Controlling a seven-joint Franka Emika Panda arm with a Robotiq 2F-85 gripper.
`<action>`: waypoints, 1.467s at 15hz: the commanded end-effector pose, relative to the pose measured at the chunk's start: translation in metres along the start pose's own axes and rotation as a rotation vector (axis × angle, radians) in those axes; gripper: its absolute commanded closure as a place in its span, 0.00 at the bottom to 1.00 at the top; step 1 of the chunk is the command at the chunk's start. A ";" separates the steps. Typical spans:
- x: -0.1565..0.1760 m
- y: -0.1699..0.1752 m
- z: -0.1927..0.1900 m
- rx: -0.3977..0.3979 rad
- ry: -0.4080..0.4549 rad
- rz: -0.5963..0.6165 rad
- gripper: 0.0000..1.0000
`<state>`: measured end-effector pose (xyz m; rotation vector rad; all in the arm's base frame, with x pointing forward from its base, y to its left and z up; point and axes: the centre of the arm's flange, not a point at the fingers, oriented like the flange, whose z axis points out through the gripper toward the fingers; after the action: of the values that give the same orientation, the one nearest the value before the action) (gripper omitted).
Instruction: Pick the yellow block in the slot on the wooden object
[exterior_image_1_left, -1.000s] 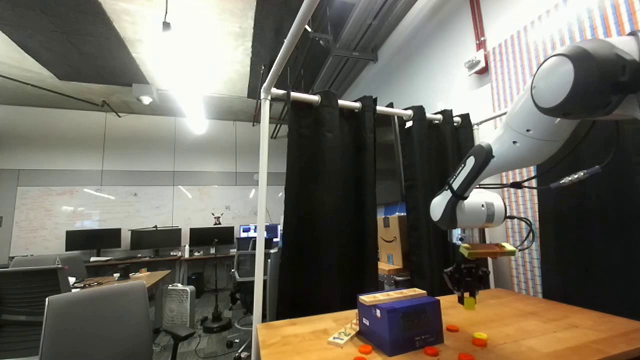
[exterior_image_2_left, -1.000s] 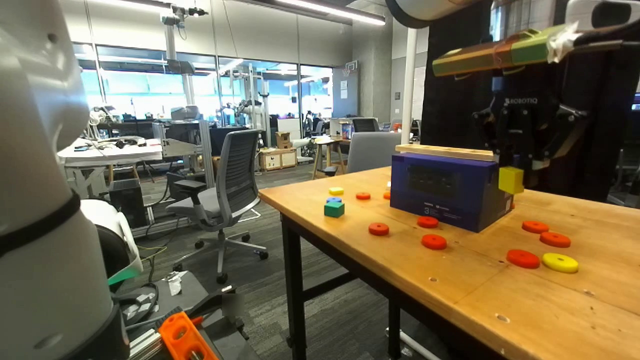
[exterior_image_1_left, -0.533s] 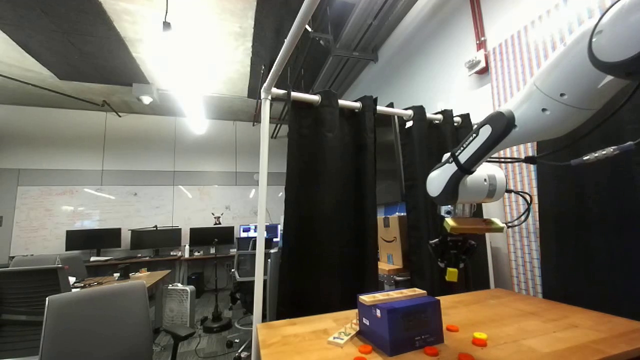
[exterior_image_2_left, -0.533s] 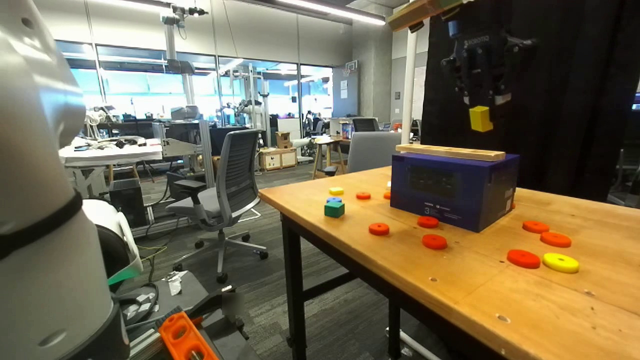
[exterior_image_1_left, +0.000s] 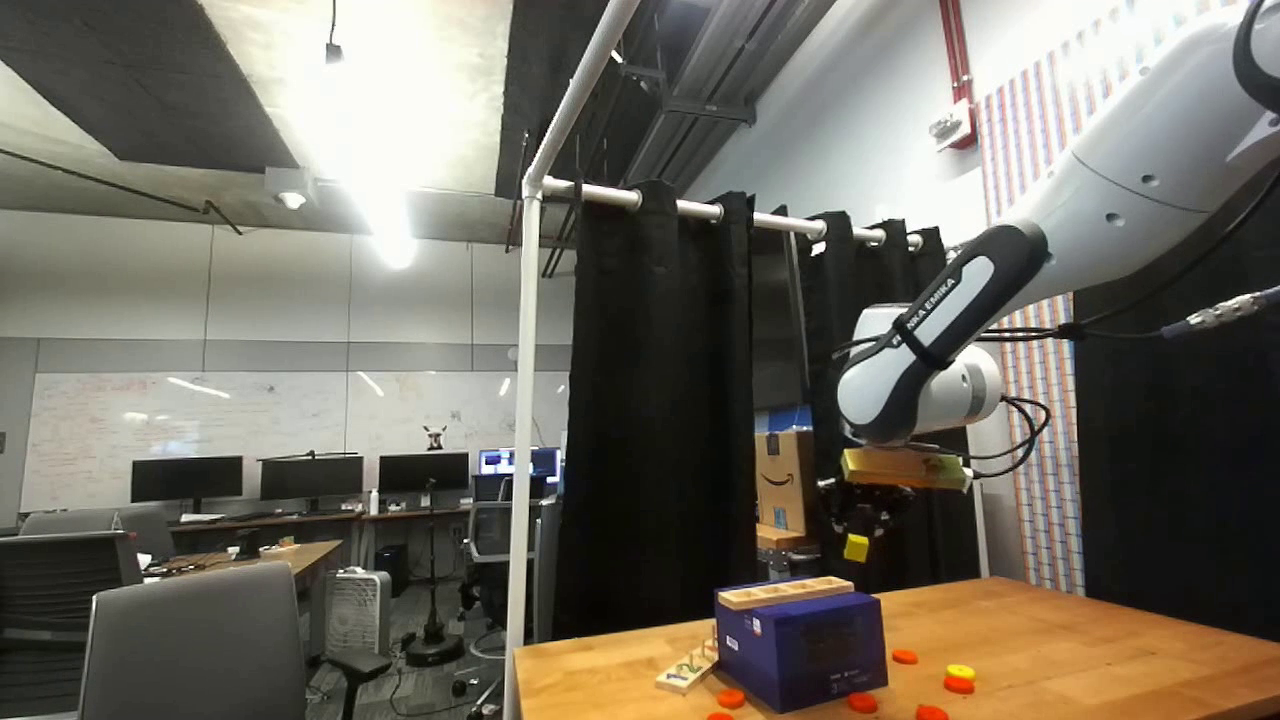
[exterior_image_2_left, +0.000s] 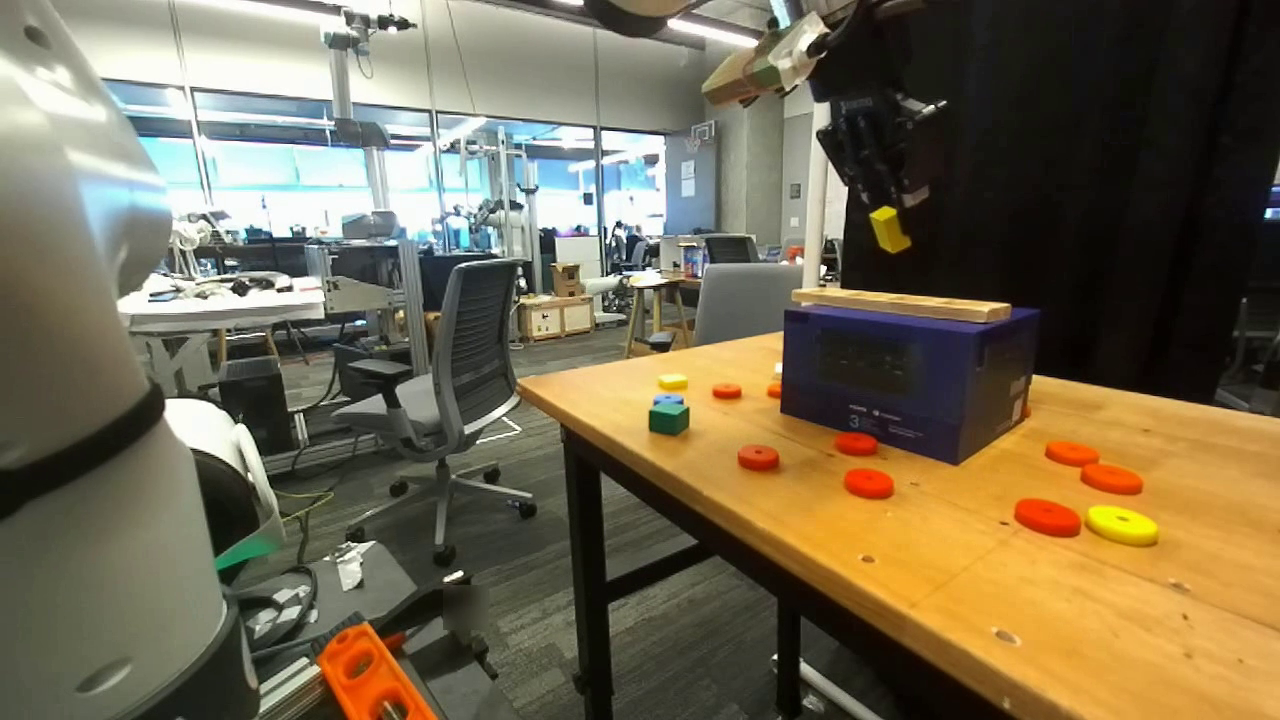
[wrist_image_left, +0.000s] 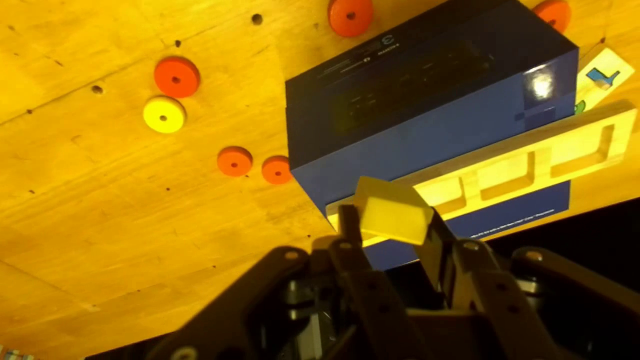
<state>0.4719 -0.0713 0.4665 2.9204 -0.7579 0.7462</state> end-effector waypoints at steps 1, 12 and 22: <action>-0.010 -0.032 0.002 -0.009 0.108 0.038 0.91; 0.001 -0.079 0.063 -0.109 0.185 0.060 0.91; 0.034 -0.071 0.090 -0.161 0.229 0.061 0.91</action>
<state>0.5541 -0.0325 0.4119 2.6685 -0.8231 0.9269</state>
